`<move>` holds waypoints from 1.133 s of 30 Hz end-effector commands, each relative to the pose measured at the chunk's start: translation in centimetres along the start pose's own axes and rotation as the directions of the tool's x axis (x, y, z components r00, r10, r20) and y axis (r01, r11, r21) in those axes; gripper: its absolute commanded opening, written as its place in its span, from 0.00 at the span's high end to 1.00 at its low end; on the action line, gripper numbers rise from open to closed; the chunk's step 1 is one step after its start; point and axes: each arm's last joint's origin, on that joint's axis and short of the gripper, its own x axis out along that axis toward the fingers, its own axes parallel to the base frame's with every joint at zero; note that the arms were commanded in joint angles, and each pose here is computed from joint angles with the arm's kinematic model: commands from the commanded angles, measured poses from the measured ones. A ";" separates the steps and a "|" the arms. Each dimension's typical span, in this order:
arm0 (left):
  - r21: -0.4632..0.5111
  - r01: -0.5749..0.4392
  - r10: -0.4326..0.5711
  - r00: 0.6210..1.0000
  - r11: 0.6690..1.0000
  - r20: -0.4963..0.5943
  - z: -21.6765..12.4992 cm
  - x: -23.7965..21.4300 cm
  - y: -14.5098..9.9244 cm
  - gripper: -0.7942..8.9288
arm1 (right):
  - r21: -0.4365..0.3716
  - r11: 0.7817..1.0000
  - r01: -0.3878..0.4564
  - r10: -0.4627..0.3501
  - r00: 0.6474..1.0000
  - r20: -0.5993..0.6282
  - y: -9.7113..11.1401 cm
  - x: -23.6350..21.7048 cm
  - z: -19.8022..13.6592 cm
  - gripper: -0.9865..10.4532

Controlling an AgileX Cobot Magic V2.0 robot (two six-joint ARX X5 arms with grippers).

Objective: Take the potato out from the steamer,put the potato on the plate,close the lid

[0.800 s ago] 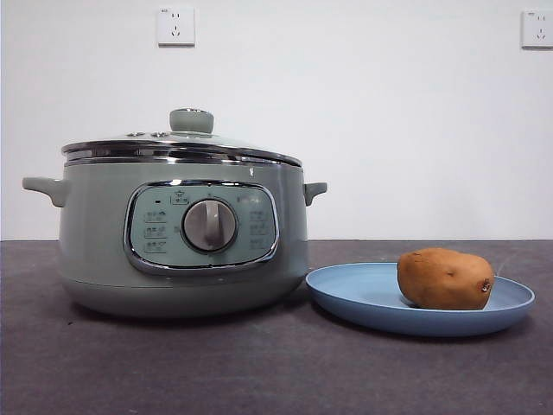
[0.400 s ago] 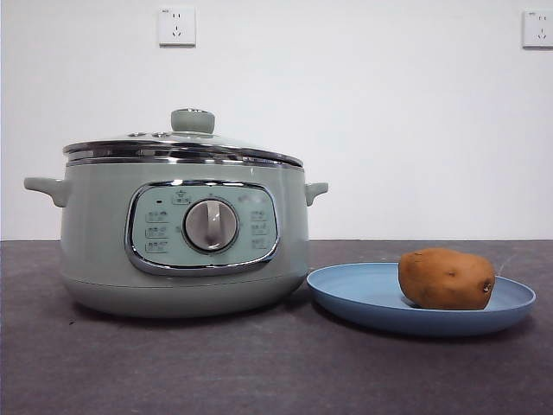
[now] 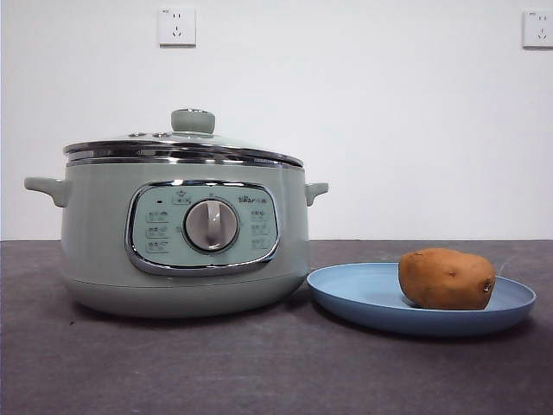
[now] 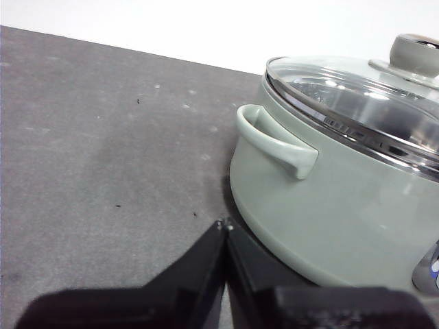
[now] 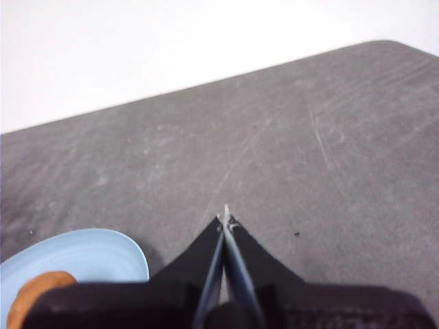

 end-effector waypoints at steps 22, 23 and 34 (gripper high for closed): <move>-0.007 -0.006 0.006 1.000 1.000 -0.006 -0.4 0.1 0.1 0.92 | 0.042 0.998 -0.038 0.041 0.996 -0.073 0.0 -1.1 -3.3 0.91; -0.007 -0.006 0.006 1.000 1.000 -0.006 -0.4 0.1 0.1 0.92 | 0.041 0.998 -0.045 0.048 0.997 -0.062 0.1 -1.2 -3.3 0.91; -0.007 -0.006 0.006 1.000 1.000 -0.007 -0.4 0.1 0.1 0.92 | 0.041 0.996 -0.081 0.083 0.995 -0.053 0.3 -1.3 -3.2 0.91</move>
